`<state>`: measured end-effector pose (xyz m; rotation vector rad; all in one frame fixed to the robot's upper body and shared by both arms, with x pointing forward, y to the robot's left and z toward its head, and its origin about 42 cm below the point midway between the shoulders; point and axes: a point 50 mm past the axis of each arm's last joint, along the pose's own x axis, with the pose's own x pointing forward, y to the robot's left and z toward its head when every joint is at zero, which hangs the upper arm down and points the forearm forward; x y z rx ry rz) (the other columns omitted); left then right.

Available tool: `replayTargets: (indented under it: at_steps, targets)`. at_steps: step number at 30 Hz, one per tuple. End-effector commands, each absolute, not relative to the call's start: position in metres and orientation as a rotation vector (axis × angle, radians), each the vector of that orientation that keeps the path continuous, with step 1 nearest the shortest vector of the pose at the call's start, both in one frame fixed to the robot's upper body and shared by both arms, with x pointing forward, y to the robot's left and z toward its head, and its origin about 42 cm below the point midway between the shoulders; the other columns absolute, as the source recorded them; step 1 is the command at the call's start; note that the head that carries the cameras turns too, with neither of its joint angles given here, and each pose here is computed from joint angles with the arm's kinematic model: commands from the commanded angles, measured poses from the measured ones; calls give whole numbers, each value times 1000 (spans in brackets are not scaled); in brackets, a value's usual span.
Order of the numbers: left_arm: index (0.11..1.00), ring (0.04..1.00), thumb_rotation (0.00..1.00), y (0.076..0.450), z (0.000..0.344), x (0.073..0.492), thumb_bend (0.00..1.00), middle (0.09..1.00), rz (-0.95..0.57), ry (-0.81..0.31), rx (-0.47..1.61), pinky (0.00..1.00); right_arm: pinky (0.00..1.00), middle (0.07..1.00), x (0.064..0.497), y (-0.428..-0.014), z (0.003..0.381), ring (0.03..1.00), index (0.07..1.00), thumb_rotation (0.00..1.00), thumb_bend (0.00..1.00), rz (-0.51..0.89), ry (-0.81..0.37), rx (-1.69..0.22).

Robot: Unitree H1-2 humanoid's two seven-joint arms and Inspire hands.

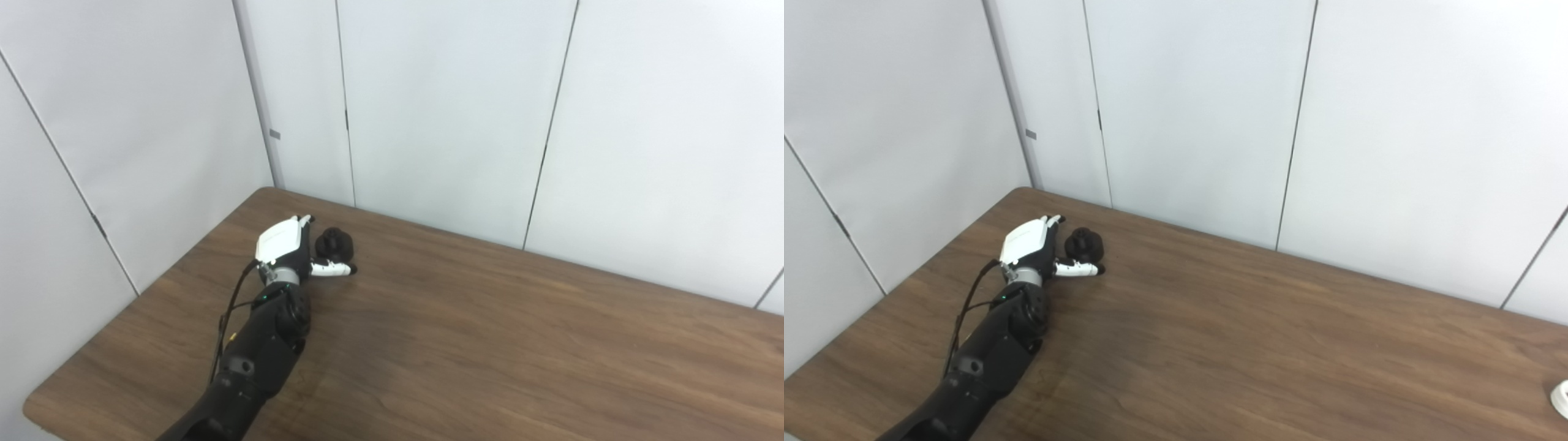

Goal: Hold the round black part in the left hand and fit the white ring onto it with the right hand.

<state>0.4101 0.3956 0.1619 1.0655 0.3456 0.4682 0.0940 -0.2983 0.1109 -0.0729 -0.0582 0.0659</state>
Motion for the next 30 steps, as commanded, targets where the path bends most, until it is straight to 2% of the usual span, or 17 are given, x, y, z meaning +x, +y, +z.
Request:
replayTargets:
  at_steps: [1, 9, 26, 29, 30]
  targets:
    - [922, 982, 413, 403, 190, 421, 975, 980, 526, 262, 1085, 1000, 1000, 1000, 86, -301, 112, 1000, 1000, 992, 743, 81, -38, -93]
    - [929, 978, 469, 400, 188, 421, 997, 975, 509, 268, 1090, 1000, 1000, 1000, 82, -302, 114, 1000, 1000, 998, 731, 77, -32, -102]
    - [931, 980, 455, 399, 181, 421, 1000, 981, 489, 273, 1074, 1000, 1000, 1000, 78, -302, 117, 1000, 1000, 1000, 744, 80, -31, -110]
    - [899, 989, 412, 398, 180, 421, 952, 982, 497, 280, 1066, 1000, 1000, 1000, 78, -301, 118, 1000, 1000, 1000, 746, 80, -30, -112]
    - [838, 986, 338, 398, 180, 422, 884, 973, 512, 270, 1065, 1000, 1000, 1000, 78, -301, 118, 1000, 1000, 1000, 744, 80, -29, -110]
